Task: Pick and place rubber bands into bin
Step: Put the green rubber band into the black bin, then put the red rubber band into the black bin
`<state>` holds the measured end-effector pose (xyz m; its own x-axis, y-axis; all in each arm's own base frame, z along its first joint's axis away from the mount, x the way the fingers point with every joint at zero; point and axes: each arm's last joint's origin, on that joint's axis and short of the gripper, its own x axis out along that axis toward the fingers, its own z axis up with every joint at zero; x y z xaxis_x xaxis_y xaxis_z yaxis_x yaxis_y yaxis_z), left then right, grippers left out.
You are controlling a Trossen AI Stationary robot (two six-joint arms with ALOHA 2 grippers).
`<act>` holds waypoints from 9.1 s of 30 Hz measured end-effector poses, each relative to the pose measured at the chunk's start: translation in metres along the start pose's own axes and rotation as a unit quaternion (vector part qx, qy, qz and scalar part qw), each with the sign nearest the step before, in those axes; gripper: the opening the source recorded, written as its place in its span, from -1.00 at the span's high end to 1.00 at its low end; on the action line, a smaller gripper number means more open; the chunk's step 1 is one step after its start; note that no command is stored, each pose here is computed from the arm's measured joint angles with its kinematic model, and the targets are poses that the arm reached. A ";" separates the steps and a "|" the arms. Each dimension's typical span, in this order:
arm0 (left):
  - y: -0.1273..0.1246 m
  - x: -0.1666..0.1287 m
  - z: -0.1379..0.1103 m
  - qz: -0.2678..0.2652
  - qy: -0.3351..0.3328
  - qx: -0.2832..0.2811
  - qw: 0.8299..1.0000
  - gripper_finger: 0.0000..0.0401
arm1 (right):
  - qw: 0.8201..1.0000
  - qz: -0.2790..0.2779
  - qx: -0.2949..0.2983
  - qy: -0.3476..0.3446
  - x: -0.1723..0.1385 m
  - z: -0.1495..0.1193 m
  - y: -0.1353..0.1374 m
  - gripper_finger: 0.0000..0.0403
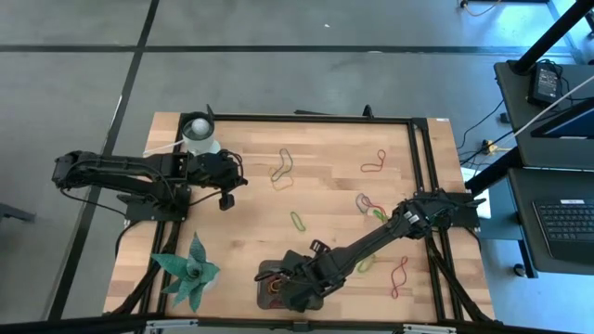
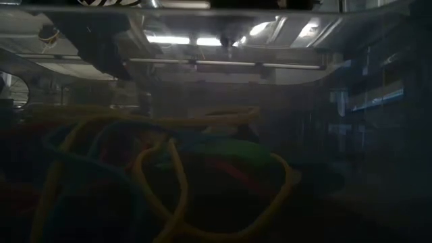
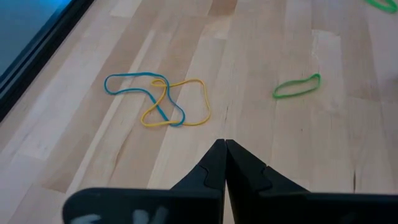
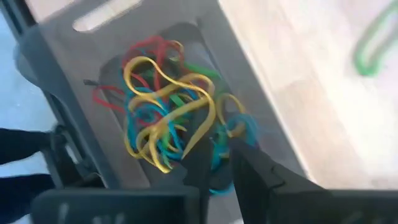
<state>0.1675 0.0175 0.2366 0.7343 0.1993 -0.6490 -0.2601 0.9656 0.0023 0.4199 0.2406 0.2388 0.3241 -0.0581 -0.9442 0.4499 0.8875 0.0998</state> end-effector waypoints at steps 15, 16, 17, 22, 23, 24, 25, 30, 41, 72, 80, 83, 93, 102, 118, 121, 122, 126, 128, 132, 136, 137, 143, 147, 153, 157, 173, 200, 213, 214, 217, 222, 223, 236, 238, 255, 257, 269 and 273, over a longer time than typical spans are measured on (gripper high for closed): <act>0.000 0.000 0.000 -0.001 0.000 0.016 1.000 0.99 | 0.997 -0.071 -0.016 -0.039 0.002 -0.009 -0.014 0.98; 0.000 0.000 0.000 -0.001 0.001 0.022 1.000 0.99 | 0.996 -0.073 -0.017 -0.043 -0.001 -0.011 -0.017 0.98; 0.000 0.000 0.000 -0.001 0.000 0.027 1.000 0.99 | 0.996 -0.072 -0.016 -0.045 -0.005 -0.013 -0.021 0.99; 0.000 0.000 0.000 -0.002 -0.002 0.030 1.000 0.99 | 0.997 -0.055 0.000 -0.061 -0.010 -0.031 -0.053 0.99; 0.000 0.000 0.000 -0.001 -0.002 0.030 1.000 0.99 | 0.997 -0.043 0.007 -0.068 -0.010 -0.035 -0.061 0.99; 0.000 0.000 0.000 0.000 -0.002 0.030 1.000 0.99 | 0.997 -0.030 0.013 -0.075 -0.010 -0.040 -0.068 0.99; 0.000 0.000 0.000 0.000 -0.002 0.030 1.000 0.99 | 0.996 -0.017 0.017 -0.083 -0.010 -0.045 -0.076 0.99; 0.000 0.000 0.000 0.000 -0.003 0.030 1.000 0.99 | 0.993 0.024 0.033 -0.107 -0.013 -0.072 -0.121 0.99; -0.001 0.000 0.005 -0.003 -0.027 0.010 1.000 0.99 | 0.989 0.052 0.045 -0.127 -0.042 -0.137 -0.233 1.00; -0.044 0.069 0.121 -0.030 0.039 0.153 0.987 0.99 | 0.983 0.087 0.070 -0.146 -0.036 -0.200 -0.328 0.93; -0.078 0.113 0.120 -0.081 0.110 0.277 0.951 0.73 | 0.983 0.086 0.070 -0.145 -0.036 -0.200 -0.328 0.93; -0.081 0.130 0.116 -0.081 0.129 0.286 0.946 0.55 | 0.983 0.085 0.070 -0.145 -0.036 -0.201 -0.328 0.93; -0.089 0.183 0.085 -0.114 0.208 0.370 0.898 0.11 | 0.983 0.084 0.074 -0.143 -0.036 -0.201 -0.329 0.93; -0.094 0.222 0.066 -0.186 0.229 0.412 0.862 0.10 | 0.978 0.092 0.125 -0.138 -0.036 -0.201 -0.329 0.93; -0.086 0.231 0.061 -0.228 0.228 0.415 0.851 0.95 | 0.977 0.091 0.135 -0.136 -0.036 -0.201 -0.329 0.93; -0.085 0.223 0.063 -0.233 0.233 0.404 0.853 0.98 | 0.977 0.091 0.134 -0.137 -0.036 -0.201 -0.329 0.93; -0.084 0.219 0.064 -0.235 0.242 0.395 0.855 0.98 | 0.977 0.091 0.134 -0.137 -0.036 -0.201 -0.329 0.93; -0.077 0.194 0.084 -0.219 0.224 0.357 0.880 0.98 | 0.977 0.092 0.134 -0.137 -0.036 -0.201 -0.329 0.93; -0.073 0.179 0.092 -0.209 0.224 0.330 0.893 0.98 | 0.977 0.091 0.133 -0.137 -0.036 -0.201 -0.329 0.93; -0.066 0.150 0.113 -0.178 0.196 0.251 0.931 0.98 | 0.981 0.085 0.104 -0.138 -0.036 -0.201 -0.329 0.93; -0.071 0.119 0.137 -0.122 0.154 0.220 0.955 0.98 | 0.984 0.080 0.068 -0.141 -0.036 -0.201 -0.329 0.93; -0.076 0.112 0.143 -0.114 0.143 0.223 0.957 0.98 | 0.985 0.078 0.060 -0.142 -0.036 -0.201 -0.329 0.93; -0.120 0.078 0.175 -0.099 0.134 0.184 0.969 0.98 | 0.985 0.078 0.052 -0.142 -0.036 -0.201 -0.329 0.93; -0.156 0.072 0.180 -0.086 0.161 0.162 0.970 0.98 | 0.987 0.073 0.018 -0.145 -0.036 -0.201 -0.329 0.93; -0.203 0.082 0.170 -0.086 0.198 0.129 0.968 0.98 | 0.987 0.072 0.004 -0.146 -0.036 -0.201 -0.329 0.93; -0.228 0.093 0.155 -0.104 0.230 0.090 0.963 0.98 | 0.987 0.072 0.005 -0.147 -0.036 -0.201 -0.329 0.93; -0.286 0.134 0.098 -0.124 0.321 0.023 0.939 0.97 | 0.986 0.073 0.006 -0.147 -0.036 -0.201 -0.329 0.93; -0.289 0.160 0.067 -0.077 0.322 -0.014 0.943 0.43 | 0.986 0.073 0.008 -0.147 -0.036 -0.201 -0.329 0.93; -0.294 0.151 0.078 -0.086 0.312 -0.005 0.946 0.45 | 0.986 0.073 0.006 -0.147 -0.036 -0.201 -0.329 0.93; -0.294 0.149 0.081 -0.087 0.312 -0.001 0.946 0.46 | 0.986 0.073 0.006 -0.147 -0.036 -0.201 -0.329 0.93; -0.292 0.141 0.090 -0.078 0.314 0.016 0.946 0.49 | 0.986 0.073 0.006 -0.147 -0.036 -0.201 -0.329 0.93; -0.285 0.130 0.103 -0.068 0.332 0.029 0.940 0.54 | 0.986 0.073 0.006 -0.147 -0.036 -0.201 -0.329 0.93; -0.283 0.128 0.106 -0.067 0.334 0.027 0.940 0.56 | 0.986 0.073 0.006 -0.147 -0.036 -0.201 -0.329 0.93; -0.252 0.133 0.136 -0.082 0.323 0.084 0.939 0.98 | 0.980 0.096 0.003 -0.176 -0.038 -0.196 -0.324 0.93; -0.243 0.134 0.143 -0.088 0.315 0.103 0.939 0.99 | 0.976 0.090 0.010 -0.196 -0.039 -0.195 -0.323 0.93; -0.127 0.134 0.121 -0.093 0.229 0.102 0.964 0.99 | 0.927 0.071 0.072 -0.361 -0.056 -0.156 -0.323 0.42; -0.109 0.126 0.110 -0.088 0.210 0.088 0.970 0.99 | 0.923 0.051 0.093 -0.370 -0.059 -0.147 -0.327 0.33; -0.018 0.065 0.047 -0.049 0.096 0.036 0.994 0.99 | 0.893 -0.148 0.226 -0.361 -0.086 -0.055 -0.370 0.06; 0.000 0.053 0.034 -0.030 0.061 0.033 0.997 0.99 | 0.894 -0.207 0.293 -0.268 -0.085 -0.022 -0.399 0.06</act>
<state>0.2274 0.0341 0.2279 0.6649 0.1224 -0.7368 -0.1727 0.9849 0.0078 0.1942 -0.0982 0.2727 0.3114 -0.6756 -0.6683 0.9311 0.3575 0.0723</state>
